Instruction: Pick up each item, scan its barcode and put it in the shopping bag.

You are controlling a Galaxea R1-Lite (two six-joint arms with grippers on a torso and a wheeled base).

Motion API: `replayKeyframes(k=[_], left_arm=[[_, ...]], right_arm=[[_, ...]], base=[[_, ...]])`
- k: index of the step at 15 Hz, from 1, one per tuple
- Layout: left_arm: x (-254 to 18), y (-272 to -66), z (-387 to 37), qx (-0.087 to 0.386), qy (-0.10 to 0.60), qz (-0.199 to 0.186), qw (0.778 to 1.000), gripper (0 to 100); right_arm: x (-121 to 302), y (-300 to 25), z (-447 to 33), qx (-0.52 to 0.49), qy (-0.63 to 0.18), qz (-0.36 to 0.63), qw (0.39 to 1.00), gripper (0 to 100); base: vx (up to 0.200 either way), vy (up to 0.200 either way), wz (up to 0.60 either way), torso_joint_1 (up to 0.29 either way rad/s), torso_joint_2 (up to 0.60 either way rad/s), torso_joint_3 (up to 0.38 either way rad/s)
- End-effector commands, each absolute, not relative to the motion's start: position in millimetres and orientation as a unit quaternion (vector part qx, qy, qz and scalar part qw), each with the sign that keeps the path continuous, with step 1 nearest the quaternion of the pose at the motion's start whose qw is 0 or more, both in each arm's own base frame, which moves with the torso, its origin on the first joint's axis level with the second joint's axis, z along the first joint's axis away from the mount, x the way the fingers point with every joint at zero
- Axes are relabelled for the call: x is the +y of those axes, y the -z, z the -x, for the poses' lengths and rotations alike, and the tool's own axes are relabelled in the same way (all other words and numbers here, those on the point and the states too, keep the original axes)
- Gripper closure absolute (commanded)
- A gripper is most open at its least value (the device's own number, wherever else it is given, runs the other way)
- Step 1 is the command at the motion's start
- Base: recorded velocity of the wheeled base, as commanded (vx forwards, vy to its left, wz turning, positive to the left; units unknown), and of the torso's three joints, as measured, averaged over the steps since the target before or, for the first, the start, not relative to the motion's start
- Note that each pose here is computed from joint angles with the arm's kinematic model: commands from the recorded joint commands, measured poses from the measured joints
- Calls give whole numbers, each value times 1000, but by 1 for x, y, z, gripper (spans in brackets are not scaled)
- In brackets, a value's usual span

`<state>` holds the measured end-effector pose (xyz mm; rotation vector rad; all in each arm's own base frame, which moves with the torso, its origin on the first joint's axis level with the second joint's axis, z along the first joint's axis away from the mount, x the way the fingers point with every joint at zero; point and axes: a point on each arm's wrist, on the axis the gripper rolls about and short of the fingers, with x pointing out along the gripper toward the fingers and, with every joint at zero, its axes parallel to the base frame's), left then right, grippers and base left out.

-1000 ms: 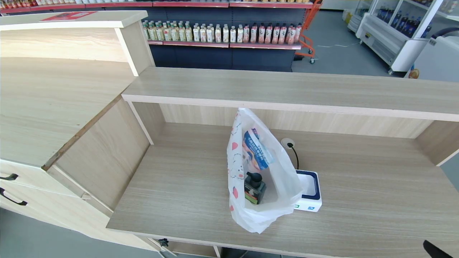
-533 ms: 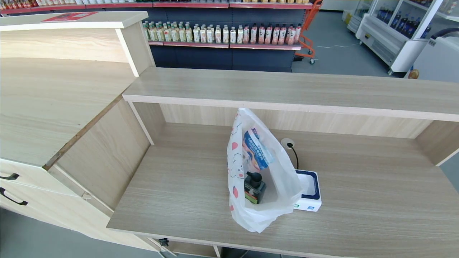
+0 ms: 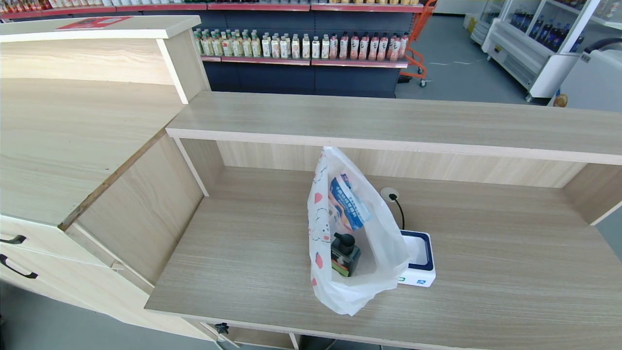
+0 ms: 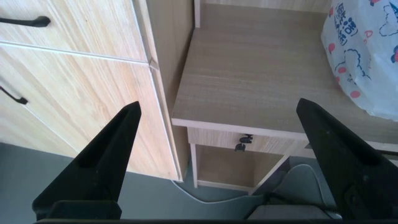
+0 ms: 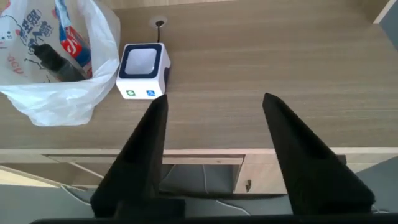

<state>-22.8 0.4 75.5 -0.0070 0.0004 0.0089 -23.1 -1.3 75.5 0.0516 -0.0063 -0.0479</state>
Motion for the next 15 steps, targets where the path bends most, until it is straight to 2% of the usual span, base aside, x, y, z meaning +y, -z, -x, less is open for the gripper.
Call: replayKeyframes(k=[1, 3, 12, 15], left_arm=[[0, -76, 23, -1, -5, 5, 1000, 0], [0, -75, 23, 0, -5, 0, 1000, 0], [0, -75, 23, 0, -5, -5, 1000, 0], [0, -75, 23, 0, -5, -5, 1000, 0]], right_arm=[[-1, -75, 23, -1, 24, -27, 999, 100], [-1, -75, 23, -1, 24, -27, 999, 100], [-1, -75, 23, -1, 24, -29, 999, 100], [-1, -75, 23, -1, 24, -28, 999, 100]], base=[[0, 0, 0, 0, 0, 0], [0, 0, 0, 0, 0, 0], [0, -200, 0, 5, 2, 4], [0, 0, 0, 0, 0, 0]])
